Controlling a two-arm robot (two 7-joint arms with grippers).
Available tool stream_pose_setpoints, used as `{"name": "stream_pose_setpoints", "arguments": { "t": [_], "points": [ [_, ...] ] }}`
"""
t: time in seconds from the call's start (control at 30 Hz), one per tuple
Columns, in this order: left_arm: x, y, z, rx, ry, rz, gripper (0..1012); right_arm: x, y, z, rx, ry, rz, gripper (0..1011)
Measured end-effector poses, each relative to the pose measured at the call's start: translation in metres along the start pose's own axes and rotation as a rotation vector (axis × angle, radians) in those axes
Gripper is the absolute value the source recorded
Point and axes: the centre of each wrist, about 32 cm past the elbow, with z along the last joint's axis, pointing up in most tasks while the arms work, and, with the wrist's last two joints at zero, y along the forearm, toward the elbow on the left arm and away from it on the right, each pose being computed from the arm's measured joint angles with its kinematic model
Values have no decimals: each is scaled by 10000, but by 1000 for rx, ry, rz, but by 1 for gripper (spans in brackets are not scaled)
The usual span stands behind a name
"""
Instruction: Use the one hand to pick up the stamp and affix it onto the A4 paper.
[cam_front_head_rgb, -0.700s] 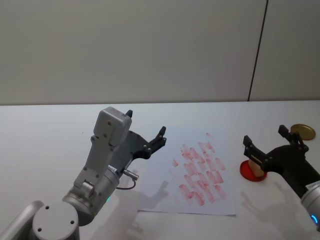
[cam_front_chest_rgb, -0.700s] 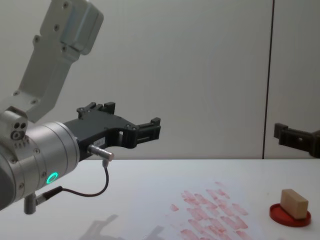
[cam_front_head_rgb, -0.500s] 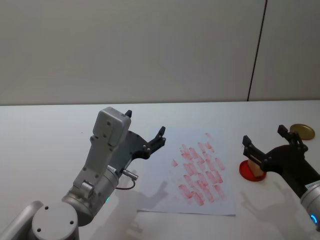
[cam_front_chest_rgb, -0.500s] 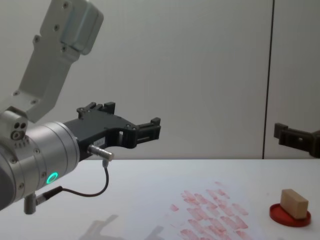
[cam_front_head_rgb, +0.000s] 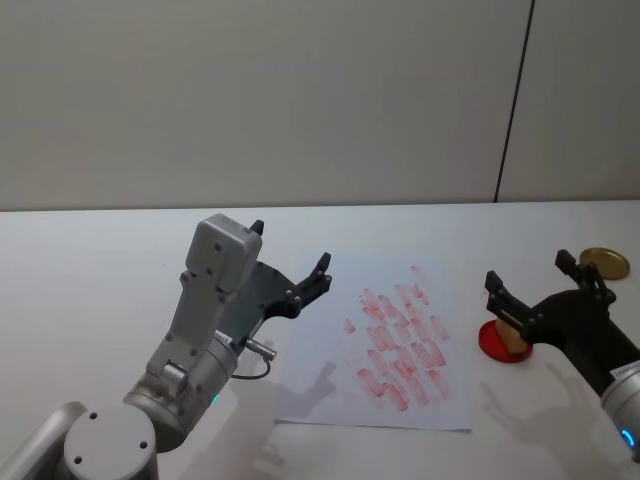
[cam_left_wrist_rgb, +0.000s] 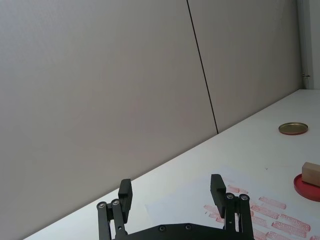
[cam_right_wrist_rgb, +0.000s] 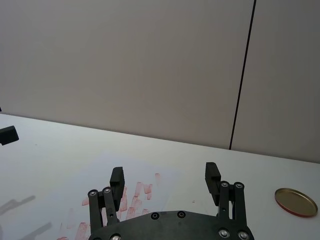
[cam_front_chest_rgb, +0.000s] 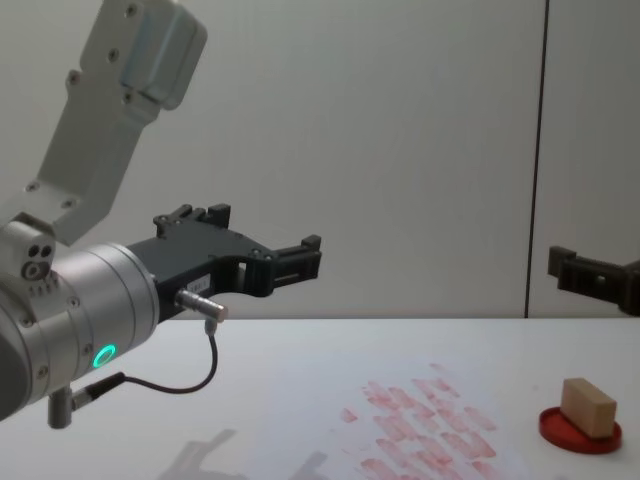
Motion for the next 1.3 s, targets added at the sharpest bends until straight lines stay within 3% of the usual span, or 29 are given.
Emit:
{"name": "stream_pose_setpoints", "arguments": {
  "t": [0.43, 0.8, 1.3],
  "points": [
    [0, 0, 0, 0, 0, 0, 993, -62, 16, 49, -21, 6, -13, 1001],
    [0, 0, 0, 0, 0, 0, 993, -157, 81, 154, -118, 36, -74, 1001],
    [0, 0, 0, 0, 0, 0, 993, -40, 243, 112, -251, 70, -138, 1001]
  ]
}}
